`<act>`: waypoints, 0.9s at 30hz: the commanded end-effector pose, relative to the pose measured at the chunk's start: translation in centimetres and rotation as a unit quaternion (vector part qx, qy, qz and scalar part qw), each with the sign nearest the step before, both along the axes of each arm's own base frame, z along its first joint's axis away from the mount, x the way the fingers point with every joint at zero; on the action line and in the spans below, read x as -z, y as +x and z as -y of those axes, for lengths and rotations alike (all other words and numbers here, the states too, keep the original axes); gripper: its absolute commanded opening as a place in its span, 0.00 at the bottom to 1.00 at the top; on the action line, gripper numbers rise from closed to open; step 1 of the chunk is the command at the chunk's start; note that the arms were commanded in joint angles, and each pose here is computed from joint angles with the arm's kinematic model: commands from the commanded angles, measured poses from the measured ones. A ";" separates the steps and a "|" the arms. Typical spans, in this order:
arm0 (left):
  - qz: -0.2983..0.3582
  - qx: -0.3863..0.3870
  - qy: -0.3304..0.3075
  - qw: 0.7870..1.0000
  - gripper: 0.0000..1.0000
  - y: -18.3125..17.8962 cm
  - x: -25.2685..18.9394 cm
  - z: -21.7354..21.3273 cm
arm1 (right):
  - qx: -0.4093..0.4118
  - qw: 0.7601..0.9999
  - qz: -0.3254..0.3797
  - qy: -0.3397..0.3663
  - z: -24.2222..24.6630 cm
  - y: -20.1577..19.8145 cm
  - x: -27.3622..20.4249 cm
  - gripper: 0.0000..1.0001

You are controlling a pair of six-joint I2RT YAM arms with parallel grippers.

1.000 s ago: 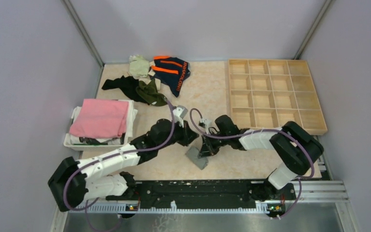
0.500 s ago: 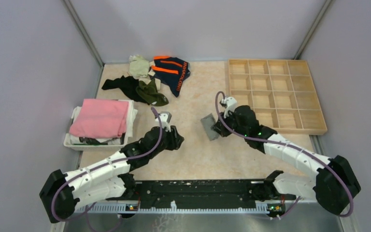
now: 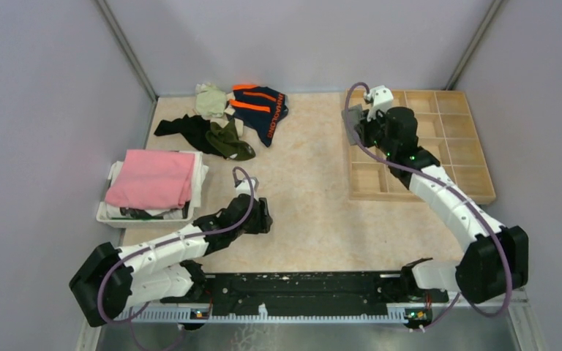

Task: Roll the underwear
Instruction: Pick up the underwear from the center of the board, then place the underwear in the storage box.

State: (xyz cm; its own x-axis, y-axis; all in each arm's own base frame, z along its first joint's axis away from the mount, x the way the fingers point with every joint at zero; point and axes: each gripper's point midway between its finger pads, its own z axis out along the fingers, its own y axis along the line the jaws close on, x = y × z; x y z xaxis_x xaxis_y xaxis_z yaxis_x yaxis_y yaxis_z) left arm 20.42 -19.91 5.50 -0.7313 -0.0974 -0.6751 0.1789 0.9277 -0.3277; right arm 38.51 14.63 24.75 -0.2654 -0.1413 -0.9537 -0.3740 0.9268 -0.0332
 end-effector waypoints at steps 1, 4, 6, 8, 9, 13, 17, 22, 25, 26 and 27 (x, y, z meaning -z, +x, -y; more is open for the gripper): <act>0.010 0.009 -0.006 1.000 0.60 0.5 -0.5 0.4 | 0.010 0.998 0.045 -0.037 2.4 4.5 -2.4 0.00; 0.010 0.006 -0.004 1.000 0.61 0.6 -0.2 0.3 | 0.041 0.998 0.026 -0.051 5.0 7.1 -2.0 0.00; 0.008 0.007 -0.002 1.000 0.61 0.7 0.1 0.3 | 0.048 0.997 0.020 -0.054 6.2 8.7 -1.5 0.00; 0.006 0.008 0.004 1.000 0.62 0.9 0.4 0.3 | 0.051 0.997 0.025 -0.053 7.0 10.2 -1.3 0.00; 0.004 0.009 0.008 1.000 0.62 1.0 0.6 0.3 | 0.049 0.997 0.029 -0.057 7.2 10.9 -1.3 0.00; 0.000 0.012 0.019 1.000 0.62 1.5 0.9 0.3 | 0.045 0.996 0.019 -0.079 7.7 13.8 0.1 0.00; 0.001 0.013 0.025 1.000 0.63 1.7 0.9 0.1 | 0.051 0.993 0.014 -0.103 8.5 16.4 1.1 0.00; 0.007 0.008 0.031 0.999 0.63 2.1 0.8 -0.4 | 0.008 0.992 0.029 -0.122 7.4 18.9 2.0 0.00; 0.006 0.007 0.035 0.999 0.63 2.2 0.9 -0.6 | -0.010 0.990 0.051 -0.133 6.9 20.5 2.3 0.00; 0.004 0.007 0.037 0.999 0.63 2.3 1.1 -0.7 | -0.015 0.989 0.059 -0.138 6.7 21.1 2.7 0.00; 0.004 0.007 0.036 0.999 0.63 2.3 1.1 -0.8 | -0.020 0.987 0.065 -0.143 6.6 21.6 2.8 0.00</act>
